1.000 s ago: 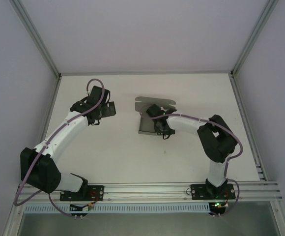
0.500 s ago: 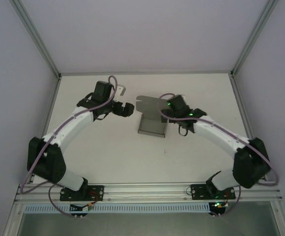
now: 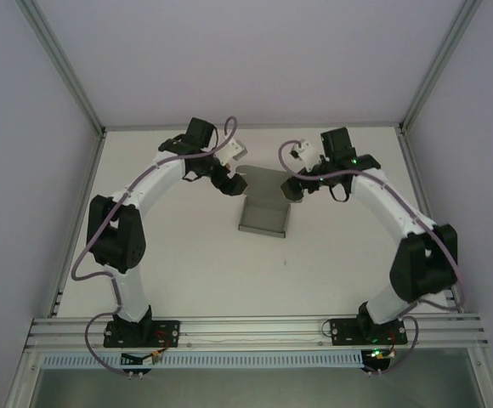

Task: Assemble paper box

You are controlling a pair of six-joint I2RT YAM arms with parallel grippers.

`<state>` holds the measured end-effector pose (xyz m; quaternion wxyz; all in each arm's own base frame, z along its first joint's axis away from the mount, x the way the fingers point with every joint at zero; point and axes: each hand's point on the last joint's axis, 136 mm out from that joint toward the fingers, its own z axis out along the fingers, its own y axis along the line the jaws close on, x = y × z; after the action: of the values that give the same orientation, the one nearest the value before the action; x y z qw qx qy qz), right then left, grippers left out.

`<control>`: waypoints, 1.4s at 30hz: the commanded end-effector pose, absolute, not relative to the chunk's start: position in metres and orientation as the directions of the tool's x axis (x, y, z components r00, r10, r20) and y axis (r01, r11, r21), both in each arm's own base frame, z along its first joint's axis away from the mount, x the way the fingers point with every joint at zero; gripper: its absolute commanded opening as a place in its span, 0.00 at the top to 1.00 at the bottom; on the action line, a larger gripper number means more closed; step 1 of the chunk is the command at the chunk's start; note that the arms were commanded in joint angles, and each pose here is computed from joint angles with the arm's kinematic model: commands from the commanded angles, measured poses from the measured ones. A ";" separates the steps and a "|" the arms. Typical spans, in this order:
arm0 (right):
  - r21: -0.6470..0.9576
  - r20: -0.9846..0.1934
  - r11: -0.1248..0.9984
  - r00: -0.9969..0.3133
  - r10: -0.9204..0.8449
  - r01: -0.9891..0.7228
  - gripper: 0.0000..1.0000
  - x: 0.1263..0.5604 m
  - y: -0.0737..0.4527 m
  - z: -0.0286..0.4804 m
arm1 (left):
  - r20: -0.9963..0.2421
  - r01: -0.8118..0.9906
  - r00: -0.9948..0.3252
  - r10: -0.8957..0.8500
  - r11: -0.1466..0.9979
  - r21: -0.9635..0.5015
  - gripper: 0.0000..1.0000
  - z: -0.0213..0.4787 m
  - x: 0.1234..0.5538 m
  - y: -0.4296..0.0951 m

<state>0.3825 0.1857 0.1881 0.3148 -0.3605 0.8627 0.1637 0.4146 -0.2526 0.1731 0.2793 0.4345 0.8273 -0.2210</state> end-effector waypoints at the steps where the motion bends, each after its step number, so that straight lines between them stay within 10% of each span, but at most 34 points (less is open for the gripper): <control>1: 0.080 -0.598 0.618 -0.533 -0.598 -0.782 0.00 0.384 0.177 0.175 | -0.630 0.892 -0.419 0.653 0.426 -0.151 0.06 0.170 0.409 -0.257; 12: 0.193 -0.501 0.563 -0.574 -0.648 -0.804 0.38 0.385 0.176 0.147 | -0.592 0.941 -0.336 0.732 0.295 -0.169 0.18 0.157 0.411 -0.266; 22: 0.229 -0.462 0.591 -0.620 -0.634 -0.774 0.65 0.391 0.174 0.136 | -0.565 0.969 -0.248 0.787 0.209 -0.135 0.71 0.155 0.397 -0.276; 32: 0.207 -0.468 0.641 -0.650 -0.599 -0.739 0.86 0.392 0.168 0.139 | -0.524 0.957 -0.276 0.806 0.279 -0.075 0.99 0.146 0.408 -0.279; 42: 0.205 -0.540 0.764 -0.722 -0.433 -0.611 0.96 0.406 0.165 0.156 | -0.577 0.818 -0.430 0.694 0.571 0.077 1.00 0.157 0.457 -0.278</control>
<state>0.3939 0.1632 0.1278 0.1887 -0.3423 0.9031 0.1777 0.4336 -0.2861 0.1431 0.2396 0.5177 0.8049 -0.1634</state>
